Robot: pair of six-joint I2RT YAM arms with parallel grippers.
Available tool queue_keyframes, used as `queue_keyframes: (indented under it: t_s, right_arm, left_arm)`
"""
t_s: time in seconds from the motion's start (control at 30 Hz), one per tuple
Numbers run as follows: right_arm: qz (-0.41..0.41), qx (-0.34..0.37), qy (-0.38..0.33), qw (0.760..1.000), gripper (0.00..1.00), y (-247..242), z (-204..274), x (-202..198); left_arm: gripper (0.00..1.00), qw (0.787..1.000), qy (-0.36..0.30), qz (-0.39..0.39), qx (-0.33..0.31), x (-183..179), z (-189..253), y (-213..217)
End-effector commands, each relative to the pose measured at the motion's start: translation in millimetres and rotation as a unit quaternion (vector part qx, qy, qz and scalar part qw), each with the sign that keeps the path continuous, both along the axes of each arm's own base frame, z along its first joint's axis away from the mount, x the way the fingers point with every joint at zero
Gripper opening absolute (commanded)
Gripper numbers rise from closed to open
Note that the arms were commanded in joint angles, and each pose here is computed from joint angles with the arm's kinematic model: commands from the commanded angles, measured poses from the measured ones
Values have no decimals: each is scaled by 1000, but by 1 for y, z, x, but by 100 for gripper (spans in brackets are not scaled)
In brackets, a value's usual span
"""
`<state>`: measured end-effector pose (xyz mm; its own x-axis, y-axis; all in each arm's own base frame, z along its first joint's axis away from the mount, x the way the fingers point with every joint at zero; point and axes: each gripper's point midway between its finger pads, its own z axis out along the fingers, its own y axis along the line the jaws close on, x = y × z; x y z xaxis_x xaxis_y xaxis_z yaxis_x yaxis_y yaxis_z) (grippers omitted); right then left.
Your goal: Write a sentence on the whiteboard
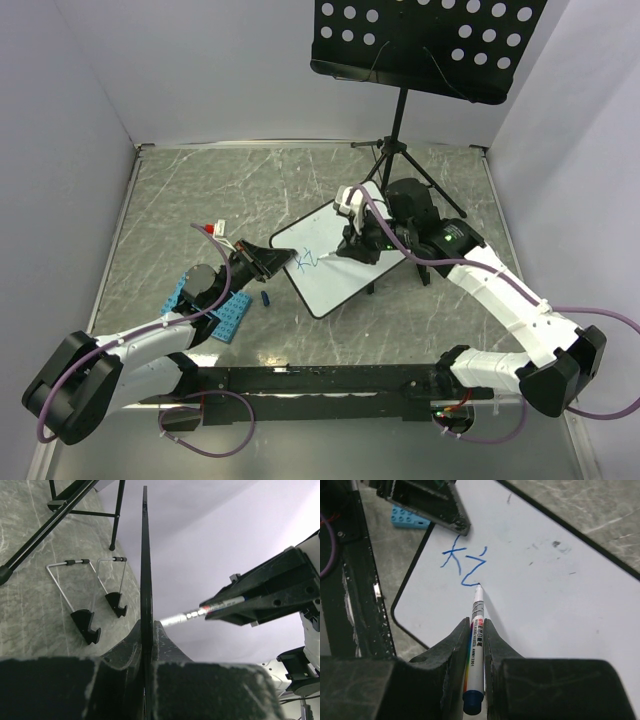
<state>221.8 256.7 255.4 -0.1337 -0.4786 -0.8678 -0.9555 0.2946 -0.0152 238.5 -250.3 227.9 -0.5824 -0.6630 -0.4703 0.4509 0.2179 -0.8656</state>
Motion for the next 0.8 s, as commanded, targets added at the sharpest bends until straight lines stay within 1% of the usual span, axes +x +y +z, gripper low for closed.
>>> queue_keyframes:
  t_s: [0.0, 0.2, 0.43, 0.77]
  right_arm:
    - [-37, 21, -51, 998, 0, -1, 34, 25]
    - [-25, 36, -49, 998, 0, 1, 44, 22]
    - [-17, 26, -26, 999, 0, 5, 29, 21]
    - [-12, 8, -13, 1000, 0, -5, 10, 8]
  left_arm:
    - [1, 992, -95, -23, -78, -17, 67, 3]
    - [1, 992, -94, -29, -79, -18, 67, 2]
    - [1, 991, -98, -34, -84, -19, 70, 1]
    - [1, 992, -96, -12, -81, -15, 70, 7]
